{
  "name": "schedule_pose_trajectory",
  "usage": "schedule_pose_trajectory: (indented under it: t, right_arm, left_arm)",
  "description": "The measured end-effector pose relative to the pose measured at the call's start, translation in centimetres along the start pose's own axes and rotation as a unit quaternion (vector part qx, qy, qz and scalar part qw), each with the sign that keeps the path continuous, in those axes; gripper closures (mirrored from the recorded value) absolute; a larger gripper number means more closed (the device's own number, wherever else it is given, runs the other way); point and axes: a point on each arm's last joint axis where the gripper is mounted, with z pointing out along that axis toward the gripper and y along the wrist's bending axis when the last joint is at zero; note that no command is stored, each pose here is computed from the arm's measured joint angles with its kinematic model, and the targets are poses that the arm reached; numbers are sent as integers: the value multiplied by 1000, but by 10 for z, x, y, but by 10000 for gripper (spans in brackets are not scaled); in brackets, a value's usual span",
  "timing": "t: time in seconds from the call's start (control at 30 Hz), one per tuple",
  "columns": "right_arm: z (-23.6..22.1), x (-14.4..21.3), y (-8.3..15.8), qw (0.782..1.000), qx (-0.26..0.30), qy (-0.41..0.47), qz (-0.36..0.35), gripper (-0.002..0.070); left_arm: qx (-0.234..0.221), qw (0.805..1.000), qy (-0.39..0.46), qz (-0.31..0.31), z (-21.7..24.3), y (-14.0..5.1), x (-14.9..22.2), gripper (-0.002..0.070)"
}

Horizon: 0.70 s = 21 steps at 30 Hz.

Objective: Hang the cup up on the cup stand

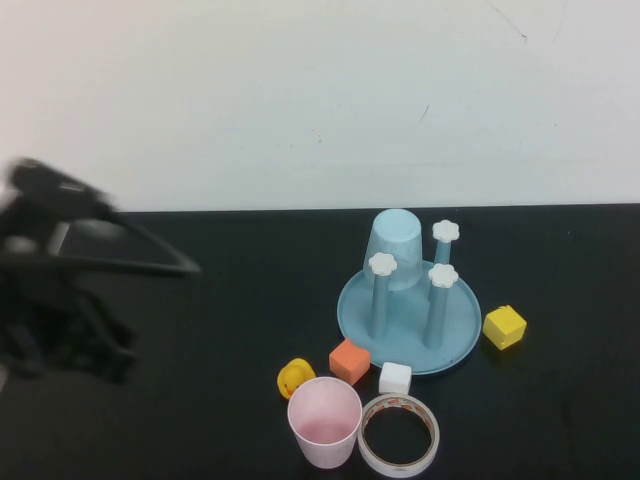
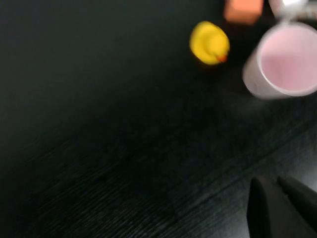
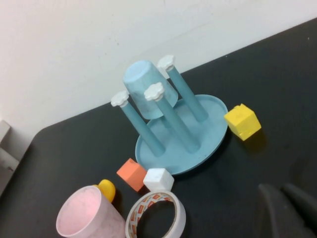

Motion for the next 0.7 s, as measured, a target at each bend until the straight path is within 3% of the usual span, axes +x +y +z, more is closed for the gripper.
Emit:
schedule_pose_trajectory:
  t: [0.23,0.5,0.57,0.7]
  right_arm:
    - [0,0,0,1000,0,0,-9,678]
    - [0,0,0,1000,0,0,-13,678]
    - [0,0,0,1000,0,0,-13,678]
    - [0,0,0,1000,0,0,-13,678]
  left_arm:
    - [28,991,95,90,63,-35,-30,676]
    - [13,981,161,108,132,-63,-45,664]
    - [16,979,180,90,149,-66,-44,622]
    - [36,977,205,46,179,-69,-43,412]
